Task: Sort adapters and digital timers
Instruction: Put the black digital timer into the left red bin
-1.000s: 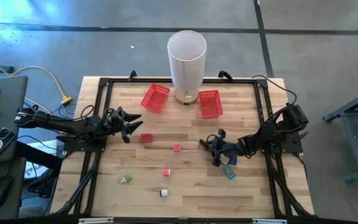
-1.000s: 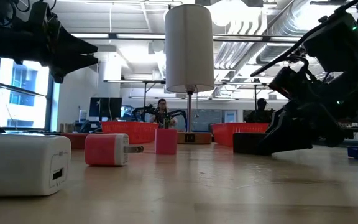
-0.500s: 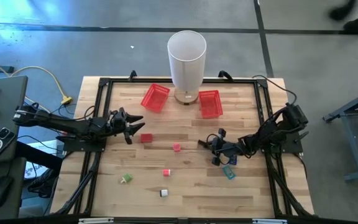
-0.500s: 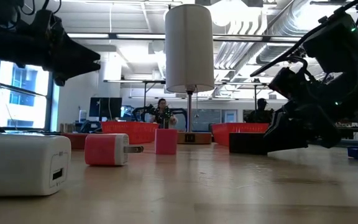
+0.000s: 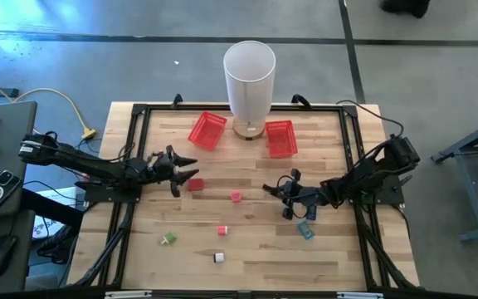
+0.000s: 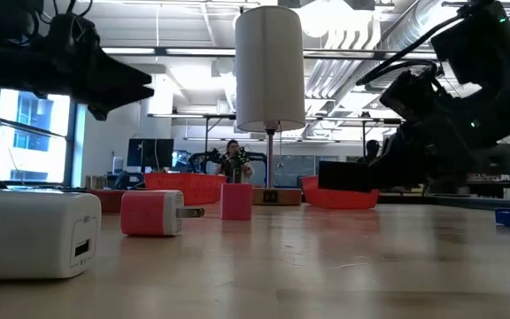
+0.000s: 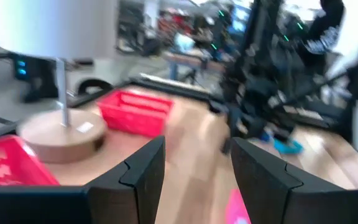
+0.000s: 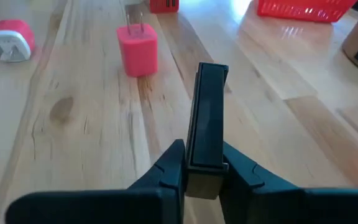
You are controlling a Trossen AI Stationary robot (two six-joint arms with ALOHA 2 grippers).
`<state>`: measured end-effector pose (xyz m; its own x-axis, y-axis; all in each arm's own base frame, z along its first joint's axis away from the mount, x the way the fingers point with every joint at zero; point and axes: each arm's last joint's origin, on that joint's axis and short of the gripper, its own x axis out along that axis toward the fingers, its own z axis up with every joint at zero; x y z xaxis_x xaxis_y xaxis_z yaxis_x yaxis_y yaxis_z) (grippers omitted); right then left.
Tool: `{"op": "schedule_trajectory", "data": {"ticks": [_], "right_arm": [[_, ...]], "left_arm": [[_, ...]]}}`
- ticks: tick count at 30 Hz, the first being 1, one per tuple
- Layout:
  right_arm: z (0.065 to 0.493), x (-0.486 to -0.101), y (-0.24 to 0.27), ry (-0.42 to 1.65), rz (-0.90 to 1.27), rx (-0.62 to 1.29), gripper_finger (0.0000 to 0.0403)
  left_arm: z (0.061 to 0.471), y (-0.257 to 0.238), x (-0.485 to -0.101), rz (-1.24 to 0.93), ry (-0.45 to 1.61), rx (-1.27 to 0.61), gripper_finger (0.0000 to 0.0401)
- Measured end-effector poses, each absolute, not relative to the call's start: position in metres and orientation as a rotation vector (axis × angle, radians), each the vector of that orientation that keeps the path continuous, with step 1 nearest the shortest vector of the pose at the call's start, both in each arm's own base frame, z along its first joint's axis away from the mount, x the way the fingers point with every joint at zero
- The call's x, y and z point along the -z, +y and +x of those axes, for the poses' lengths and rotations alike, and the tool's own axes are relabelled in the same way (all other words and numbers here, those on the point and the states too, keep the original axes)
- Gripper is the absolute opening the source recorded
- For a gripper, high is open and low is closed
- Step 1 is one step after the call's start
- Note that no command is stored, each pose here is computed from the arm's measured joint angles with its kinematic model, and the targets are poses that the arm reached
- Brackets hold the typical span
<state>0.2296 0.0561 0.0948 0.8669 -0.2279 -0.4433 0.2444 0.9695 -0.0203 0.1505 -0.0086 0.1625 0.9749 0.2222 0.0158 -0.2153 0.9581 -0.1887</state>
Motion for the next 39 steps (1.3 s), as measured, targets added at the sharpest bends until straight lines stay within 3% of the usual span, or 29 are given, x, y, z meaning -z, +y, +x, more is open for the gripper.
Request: {"op": "schedule_trajectory", "data": {"ticks": [5, 14, 21, 28, 33, 39], "right_arm": [[0.228, -0.105, 0.053, 0.455, -0.018, 0.246, 0.0050], [0.227, -0.123, 0.050, 0.393, -0.018, 0.244, 0.0051], [0.227, -0.125, 0.050, 0.384, -0.014, 0.244, 0.0051], [0.227, -0.124, 0.051, 0.388, -0.016, 0.241, 0.0051], [0.227, -0.124, 0.051, 0.391, -0.033, 0.235, 0.0051], [0.227, -0.124, 0.051, 0.391, -0.031, 0.228, 0.0051]], "left_arm": [[0.167, -0.011, -0.161, -0.140, 0.003, -0.193, 0.0177], [0.184, -0.010, -0.170, -0.239, -0.211, -0.190, 0.0177], [0.189, -0.008, -0.159, -0.164, -0.168, -0.214, 0.0177], [0.190, 0.000, -0.159, -0.310, -0.198, -0.243, 0.0177], [0.190, 0.001, -0.159, -0.288, -0.197, -0.248, 0.0178], [0.193, -0.005, -0.163, -0.191, -0.197, -0.216, 0.0215]]}}
